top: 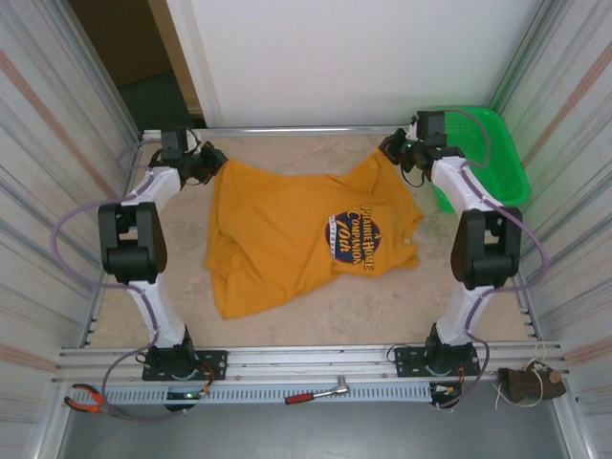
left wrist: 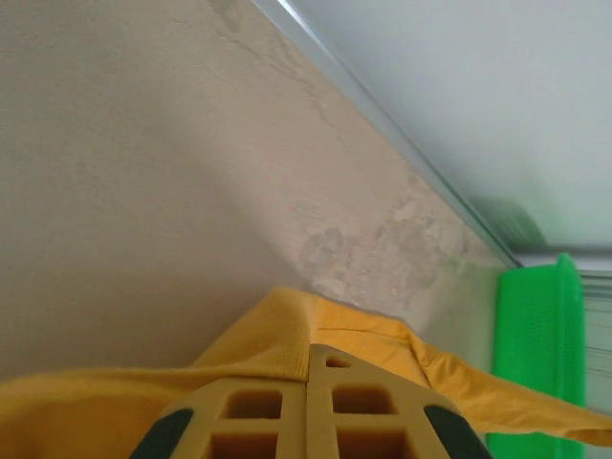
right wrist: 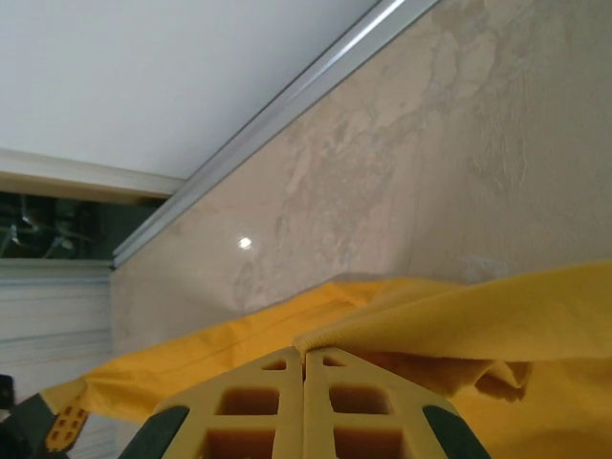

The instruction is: Fold the inside-out t-shirt

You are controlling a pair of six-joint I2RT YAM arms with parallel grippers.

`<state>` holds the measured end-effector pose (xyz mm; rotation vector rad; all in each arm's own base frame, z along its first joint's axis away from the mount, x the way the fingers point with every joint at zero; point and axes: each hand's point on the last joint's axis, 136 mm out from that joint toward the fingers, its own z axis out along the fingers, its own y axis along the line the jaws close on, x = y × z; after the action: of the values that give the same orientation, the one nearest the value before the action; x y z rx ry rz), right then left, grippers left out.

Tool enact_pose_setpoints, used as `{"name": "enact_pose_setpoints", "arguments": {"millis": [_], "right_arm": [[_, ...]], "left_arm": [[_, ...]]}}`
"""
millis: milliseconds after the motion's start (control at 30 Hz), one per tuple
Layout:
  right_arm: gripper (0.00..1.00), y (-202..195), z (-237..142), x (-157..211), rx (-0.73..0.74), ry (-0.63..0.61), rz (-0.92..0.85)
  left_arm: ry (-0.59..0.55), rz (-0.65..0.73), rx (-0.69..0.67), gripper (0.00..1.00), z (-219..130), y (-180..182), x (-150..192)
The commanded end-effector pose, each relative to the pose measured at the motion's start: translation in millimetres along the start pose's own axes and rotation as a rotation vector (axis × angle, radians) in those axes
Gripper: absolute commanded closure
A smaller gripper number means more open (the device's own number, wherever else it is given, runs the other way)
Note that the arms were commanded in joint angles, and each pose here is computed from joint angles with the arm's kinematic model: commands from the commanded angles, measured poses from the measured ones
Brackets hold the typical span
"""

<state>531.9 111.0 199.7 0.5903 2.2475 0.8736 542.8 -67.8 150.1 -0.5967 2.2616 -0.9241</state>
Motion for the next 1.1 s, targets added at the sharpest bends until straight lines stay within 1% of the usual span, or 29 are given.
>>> {"name": "enact_pose_setpoints", "arguments": {"millis": [0,33,67,100,133,167,200,267,333,400,467,533,600,667,733,767,800,900,1000,1067], "right_arm": [[1.00,22,13,-32,-0.011,-0.067,-0.108],[1.00,24,20,-36,-0.006,-0.060,-0.121],[0.88,27,24,-40,-0.004,-0.053,-0.132],[0.66,34,25,-46,-0.005,-0.053,-0.150],[0.52,36,24,-49,0.004,-0.051,-0.163],[0.45,39,21,-50,0.011,-0.057,-0.174],[0.41,43,13,-50,0.015,-0.064,-0.183],[0.36,49,-5,-45,0.016,-0.076,-0.199],[0.34,43,-26,-30,0.040,-0.073,-0.183],[0.31,33,-48,-12,0.058,-0.076,-0.159],[0.29,16,-70,14,0.098,-0.058,-0.142],[0.28,-11,-88,44,0.162,-0.035,-0.122],[0.25,-41,-105,77,0.234,-0.013,-0.113],[0.18,-72,-122,106,0.310,-0.002,-0.104],[0.15,-98,-134,131,0.354,0.013,-0.073],[0.09,-105,-138,141,0.365,0.022,-0.067],[0.08,-115,-140,152,0.380,0.037,-0.059],[0.07,-140,-137,180,0.420,0.089,-0.049],[0.06,-154,-124,197,0.413,0.126,-0.033],[0.08,-157,-114,203,0.405,0.152,-0.030]], "left_arm": [[-0.092,0.147,0.037,0.92,0,-28,-42],[-0.099,0.162,0.033,0.84,4,-29,-50],[-0.105,0.181,0.035,0.74,6,-31,-56],[-0.121,0.200,0.037,0.61,3,-38,-65],[-0.111,0.199,0.029,0.53,10,-31,-67],[-0.117,0.209,0.040,0.48,8,-34,-72],[-0.125,0.215,0.047,0.43,2,-38,-76],[-0.139,0.226,0.047,0.39,-12,-42,-80],[-0.159,0.244,0.039,0.37,-35,-49,-77],[-0.161,0.250,0.023,0.35,-54,-48,-65],[-0.146,0.227,-0.010,0.35,-74,-40,-45],[-0.126,0.186,-0.035,0.35,-97,-33,-17],[-0.073,0.149,-0.071,0.35,-111,-17,25],[-0.030,0.141,-0.113,0.35,-125,-4,70],[0.022,0.143,-0.147,0.35,-138,7,119],[0.038,0.145,-0.159,0.34,-144,11,139],[0.062,0.149,-0.178,0.34,-147,19,164],[0.096,0.132,-0.253,0.32,-158,47,216],[0.106,0.095,-0.310,0.31,-158,76,252],[0.115,0.079,-0.333,0.30,-154,91,265]]}}
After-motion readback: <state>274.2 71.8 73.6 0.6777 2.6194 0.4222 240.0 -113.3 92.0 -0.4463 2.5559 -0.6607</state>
